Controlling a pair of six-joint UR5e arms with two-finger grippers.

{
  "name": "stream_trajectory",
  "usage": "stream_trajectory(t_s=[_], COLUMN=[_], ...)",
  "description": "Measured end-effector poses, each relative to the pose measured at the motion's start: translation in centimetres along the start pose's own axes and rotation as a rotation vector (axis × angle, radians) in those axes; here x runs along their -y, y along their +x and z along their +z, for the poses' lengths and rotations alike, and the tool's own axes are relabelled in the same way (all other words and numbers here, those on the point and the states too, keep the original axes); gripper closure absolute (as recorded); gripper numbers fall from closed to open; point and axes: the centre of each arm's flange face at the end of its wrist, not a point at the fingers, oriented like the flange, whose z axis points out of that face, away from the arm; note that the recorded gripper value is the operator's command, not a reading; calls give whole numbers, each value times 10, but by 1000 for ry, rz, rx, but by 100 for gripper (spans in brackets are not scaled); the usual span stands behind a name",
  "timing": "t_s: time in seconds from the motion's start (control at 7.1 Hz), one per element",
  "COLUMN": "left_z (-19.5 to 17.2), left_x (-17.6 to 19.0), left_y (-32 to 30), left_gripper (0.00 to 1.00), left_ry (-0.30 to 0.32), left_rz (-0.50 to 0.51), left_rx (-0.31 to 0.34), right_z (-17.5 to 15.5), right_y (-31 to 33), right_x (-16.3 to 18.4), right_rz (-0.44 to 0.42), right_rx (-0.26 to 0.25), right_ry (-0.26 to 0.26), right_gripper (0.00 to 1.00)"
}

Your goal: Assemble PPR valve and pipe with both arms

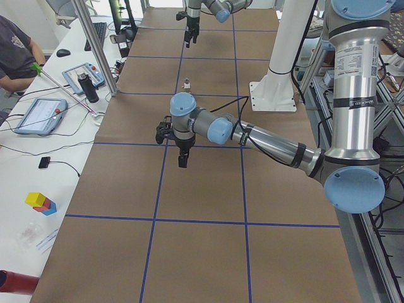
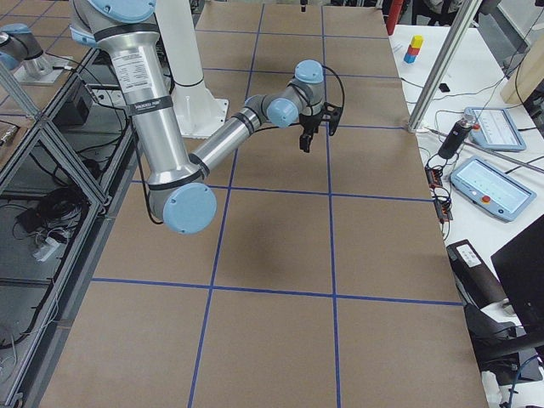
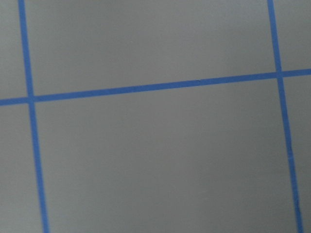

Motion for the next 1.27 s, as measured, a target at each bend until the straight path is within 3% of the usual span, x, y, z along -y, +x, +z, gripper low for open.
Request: stream_trajectory(t_s=[0.28,0.56,0.85,1.27], left_z=[-2,-1,1,-21], left_x=[-1,-3,-6,-15], left_y=[-39,-64,-76,-107], left_gripper=[0,0,0,0], left_ry=[-7,-16,-28,-6], left_rz=[35,18,-11,-85], left_rx=[19,28,25,19], right_z=[-26,-48,-46,-48], right_y=[141,258,313,318], right_x=[40,58,64,65], right_rz=[-161,-259,-287,-295], right_rx=[-63,-56,-38,-24], right_ry=[-11,-45,-77,-79], right_gripper=[1,1,1,1])
